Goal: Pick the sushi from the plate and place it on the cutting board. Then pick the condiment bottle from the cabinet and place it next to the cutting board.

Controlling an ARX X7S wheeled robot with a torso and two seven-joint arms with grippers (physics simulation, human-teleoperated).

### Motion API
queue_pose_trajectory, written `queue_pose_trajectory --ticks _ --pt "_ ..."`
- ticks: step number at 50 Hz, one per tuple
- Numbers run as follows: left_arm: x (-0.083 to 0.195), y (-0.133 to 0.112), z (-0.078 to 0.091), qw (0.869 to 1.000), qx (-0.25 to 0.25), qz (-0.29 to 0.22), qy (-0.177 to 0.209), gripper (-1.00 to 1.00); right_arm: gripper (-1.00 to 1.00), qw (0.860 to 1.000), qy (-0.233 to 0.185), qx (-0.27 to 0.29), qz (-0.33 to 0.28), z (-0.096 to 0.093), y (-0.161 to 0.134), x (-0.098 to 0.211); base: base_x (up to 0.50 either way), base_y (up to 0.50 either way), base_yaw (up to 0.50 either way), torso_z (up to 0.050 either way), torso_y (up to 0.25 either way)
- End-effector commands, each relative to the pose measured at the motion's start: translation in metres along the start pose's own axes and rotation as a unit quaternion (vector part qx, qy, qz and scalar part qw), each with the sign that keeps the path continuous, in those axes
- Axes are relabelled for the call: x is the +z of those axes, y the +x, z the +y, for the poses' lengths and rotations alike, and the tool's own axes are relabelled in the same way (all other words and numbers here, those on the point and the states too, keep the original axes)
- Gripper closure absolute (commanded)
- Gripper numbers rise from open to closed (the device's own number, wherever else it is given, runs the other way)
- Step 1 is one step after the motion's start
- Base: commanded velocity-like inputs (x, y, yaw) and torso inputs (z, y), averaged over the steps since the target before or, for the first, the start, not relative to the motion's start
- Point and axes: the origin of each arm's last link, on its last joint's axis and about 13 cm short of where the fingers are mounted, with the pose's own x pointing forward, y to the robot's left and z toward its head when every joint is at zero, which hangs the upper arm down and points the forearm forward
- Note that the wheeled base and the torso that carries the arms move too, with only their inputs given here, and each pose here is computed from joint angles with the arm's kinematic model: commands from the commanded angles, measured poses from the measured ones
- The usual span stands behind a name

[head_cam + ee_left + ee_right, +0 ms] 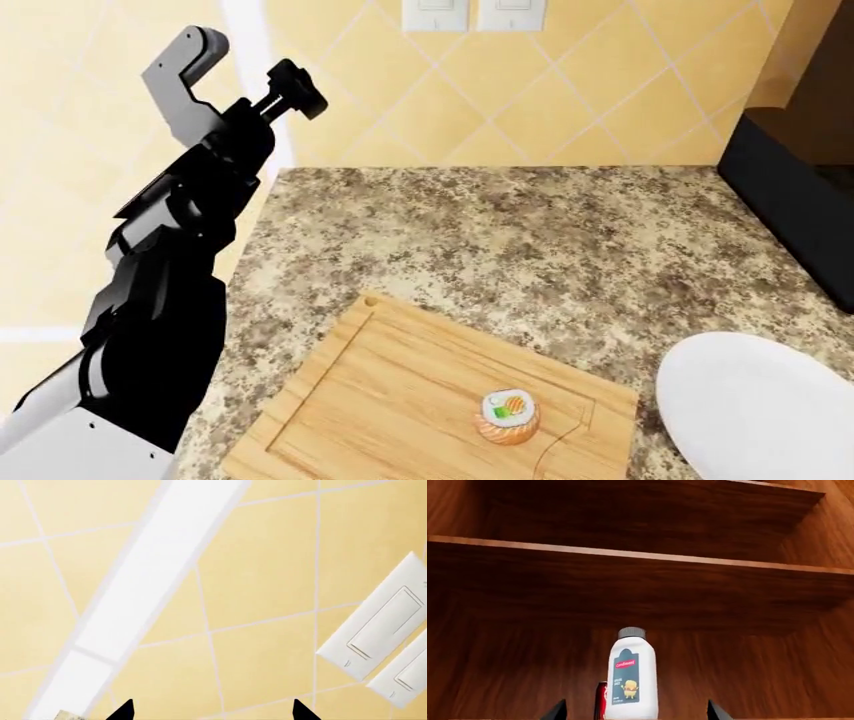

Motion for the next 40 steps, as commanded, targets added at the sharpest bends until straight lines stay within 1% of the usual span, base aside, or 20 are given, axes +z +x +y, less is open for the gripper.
queue_pose_trajectory --ticks 1,7,12,17,20,22,28,32,40 --pt "0.0 0.0 0.0 1.0 0.001 0.002 0.001 -1.0 -1.0 0.999 -0.018 -0.015 -0.031 0.0 0.013 0.029 0.0 0.0 0.0 0.0 0.0" --pt "-0.001 0.0 0.0 1.0 0.002 0.004 0.001 -1.0 -1.0 0.999 -0.038 0.0 -0.028 0.013 0.036 0.048 0.0 0.0 0.0 0.0 0.0" --pt "-0.001 0.0 0.0 1.0 0.003 0.007 -0.002 -1.0 -1.0 0.999 -0.027 0.028 -0.031 0.019 0.065 0.059 0.0 0.0 0.0 0.0 0.0" --pt "-0.001 -0.001 0.0 1.0 0.001 0.011 -0.003 -1.0 -1.0 0.999 -0.027 0.031 -0.027 0.023 0.094 0.064 0.0 0.0 0.0 0.0 0.0" --pt "-0.002 -0.001 0.0 1.0 0.001 0.013 -0.002 -1.0 -1.0 0.999 -0.036 0.025 -0.018 0.022 0.112 0.064 0.0 0.0 0.0 0.0 0.0" --pt "-0.002 -0.001 0.0 1.0 0.002 0.013 -0.001 -1.0 -1.0 0.999 -0.035 0.021 -0.013 0.021 0.122 0.064 0.0 0.0 0.0 0.0 0.0" --pt "-0.002 -0.001 0.0 1.0 0.003 0.014 0.001 -1.0 -1.0 0.999 -0.048 0.0 0.01 0.015 0.142 0.057 0.0 0.0 0.0 0.0 0.0" --pt "-0.002 -0.001 0.0 1.0 0.005 0.015 0.005 -1.0 -1.0 0.999 -0.038 -0.011 0.038 0.011 0.155 0.043 0.0 0.0 0.0 0.0 0.0" --pt "-0.003 -0.001 0.0 1.0 0.005 0.016 0.005 -1.0 -1.0 0.995 -0.032 -0.016 0.089 0.012 0.186 0.017 0.0 0.0 0.0 0.0 0.0"
